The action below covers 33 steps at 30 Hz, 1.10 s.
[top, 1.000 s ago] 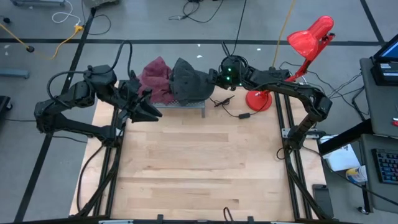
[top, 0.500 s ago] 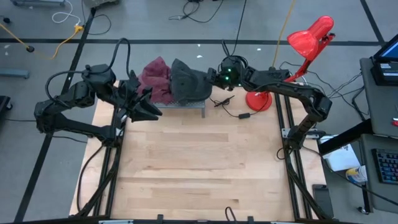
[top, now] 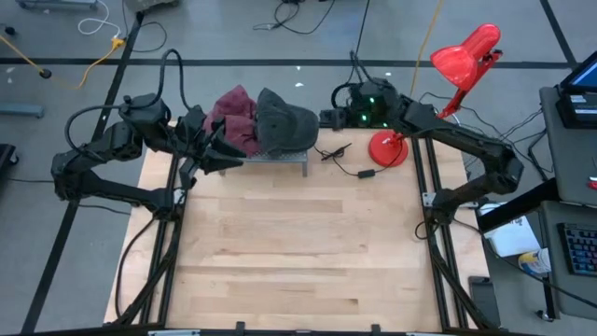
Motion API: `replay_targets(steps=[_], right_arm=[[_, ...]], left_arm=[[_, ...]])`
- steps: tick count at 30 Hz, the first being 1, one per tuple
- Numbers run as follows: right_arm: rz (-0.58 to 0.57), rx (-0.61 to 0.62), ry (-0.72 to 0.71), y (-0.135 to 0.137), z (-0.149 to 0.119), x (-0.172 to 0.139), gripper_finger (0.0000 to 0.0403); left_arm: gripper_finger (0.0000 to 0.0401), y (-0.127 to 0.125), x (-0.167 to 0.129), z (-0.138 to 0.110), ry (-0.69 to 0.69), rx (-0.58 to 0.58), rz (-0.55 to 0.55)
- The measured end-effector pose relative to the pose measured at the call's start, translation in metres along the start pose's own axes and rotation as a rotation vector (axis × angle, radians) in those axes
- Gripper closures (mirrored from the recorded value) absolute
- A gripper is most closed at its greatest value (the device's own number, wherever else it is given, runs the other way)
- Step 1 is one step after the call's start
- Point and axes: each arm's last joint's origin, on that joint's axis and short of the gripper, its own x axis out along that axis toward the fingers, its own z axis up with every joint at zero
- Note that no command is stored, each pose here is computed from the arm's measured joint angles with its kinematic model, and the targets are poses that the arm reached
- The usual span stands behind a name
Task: Pick & Place hat
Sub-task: Return to Home Position
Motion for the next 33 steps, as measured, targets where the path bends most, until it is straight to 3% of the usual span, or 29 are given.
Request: replay_targets(steps=[5,10,13,16,22,27,33], right_arm=[[0.139,-0.331,-0.007,0.032,-0.016,-0.031,0.0156],[0.370,-0.572,-0.013,0.053,-0.057,-0.055,0.0156],[0.587,-0.659,-0.004,0.054,-0.090,-0.062,0.0156],[0.744,-0.655,0.022,0.045,-0.123,-0.065,0.0156],[0.846,-0.637,-0.008,0.016,-0.168,-0.080,0.0156],[0.795,-0.640,-0.102,-0.016,-0.190,-0.087,0.0156],[0.720,-0.622,-0.193,-0.052,-0.215,-0.085,0.0156]], left_arm=[[0.0288,0.003,-0.001,0.001,-0.009,0.004,0.030],[0.0288,0.002,-0.001,0.000,0.009,0.061,-0.007],[0.0288,0.001,0.001,-0.005,0.027,0.141,-0.042],[0.0288,0.003,0.003,-0.014,0.035,0.189,-0.051],[0.0288,0.011,-0.008,-0.046,-0.072,0.279,-0.038],[0.0288,0.029,-0.019,-0.101,-0.135,0.304,0.039],[0.0288,0.042,-0.029,-0.153,-0.221,0.355,0.042]])
